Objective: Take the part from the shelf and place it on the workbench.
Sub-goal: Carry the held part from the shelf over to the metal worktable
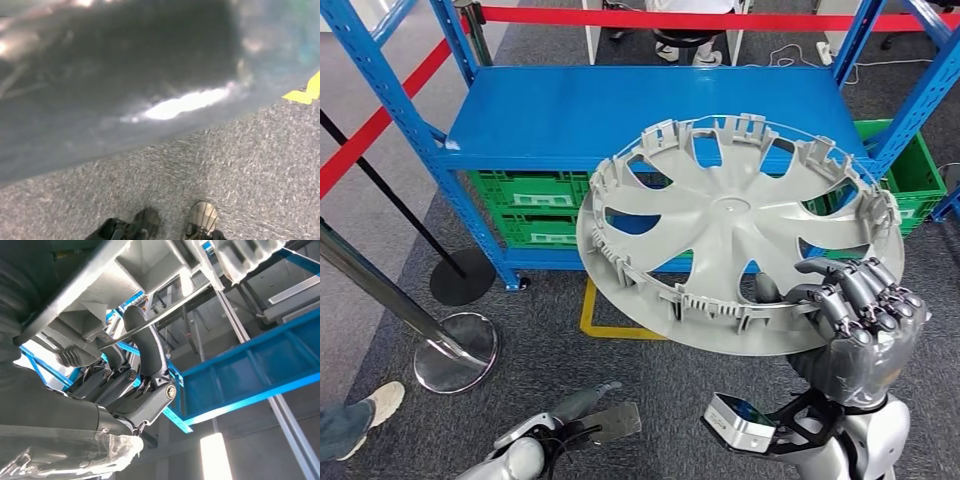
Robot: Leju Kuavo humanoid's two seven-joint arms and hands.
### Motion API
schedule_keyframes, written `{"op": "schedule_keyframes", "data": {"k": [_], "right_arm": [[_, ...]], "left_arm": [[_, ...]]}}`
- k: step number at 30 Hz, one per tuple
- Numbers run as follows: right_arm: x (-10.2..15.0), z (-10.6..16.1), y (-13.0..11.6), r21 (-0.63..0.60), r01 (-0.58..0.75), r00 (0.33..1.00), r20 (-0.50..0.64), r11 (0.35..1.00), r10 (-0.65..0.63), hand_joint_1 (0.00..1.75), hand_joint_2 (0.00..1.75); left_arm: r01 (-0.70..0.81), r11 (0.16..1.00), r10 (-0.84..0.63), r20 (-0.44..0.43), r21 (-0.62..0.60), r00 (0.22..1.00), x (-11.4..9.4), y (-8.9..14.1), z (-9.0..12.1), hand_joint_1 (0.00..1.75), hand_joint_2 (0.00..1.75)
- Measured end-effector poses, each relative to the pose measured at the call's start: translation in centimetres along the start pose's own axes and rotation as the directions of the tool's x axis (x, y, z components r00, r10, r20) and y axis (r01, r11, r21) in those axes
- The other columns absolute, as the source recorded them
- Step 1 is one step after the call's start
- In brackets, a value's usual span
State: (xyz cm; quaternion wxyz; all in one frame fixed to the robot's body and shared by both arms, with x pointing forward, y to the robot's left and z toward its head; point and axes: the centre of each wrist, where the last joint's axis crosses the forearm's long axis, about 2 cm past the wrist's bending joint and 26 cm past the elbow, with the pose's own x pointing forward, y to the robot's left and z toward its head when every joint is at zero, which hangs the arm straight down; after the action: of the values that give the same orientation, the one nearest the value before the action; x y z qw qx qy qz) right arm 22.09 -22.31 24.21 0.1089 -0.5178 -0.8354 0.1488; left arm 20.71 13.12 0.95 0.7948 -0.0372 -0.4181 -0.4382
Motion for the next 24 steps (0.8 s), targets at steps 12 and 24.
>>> {"op": "schedule_keyframes", "data": {"k": [12,24], "right_arm": [[0.29,0.29,0.16,0.023,0.003,1.000,-0.002,1.000,-0.003,1.75,1.75],[0.61,0.37,-0.08,0.038,-0.022,0.999,-0.034,0.999,0.023,1.75,1.75]], "left_arm": [[-0.044,0.990,0.047,-0.017,0.136,0.999,-0.39,-0.17,-0.06,0.00,0.00],[-0.021,0.953,0.023,-0.004,0.304,1.000,-0.07,-0.24,-0.25,0.00,0.00]]}}
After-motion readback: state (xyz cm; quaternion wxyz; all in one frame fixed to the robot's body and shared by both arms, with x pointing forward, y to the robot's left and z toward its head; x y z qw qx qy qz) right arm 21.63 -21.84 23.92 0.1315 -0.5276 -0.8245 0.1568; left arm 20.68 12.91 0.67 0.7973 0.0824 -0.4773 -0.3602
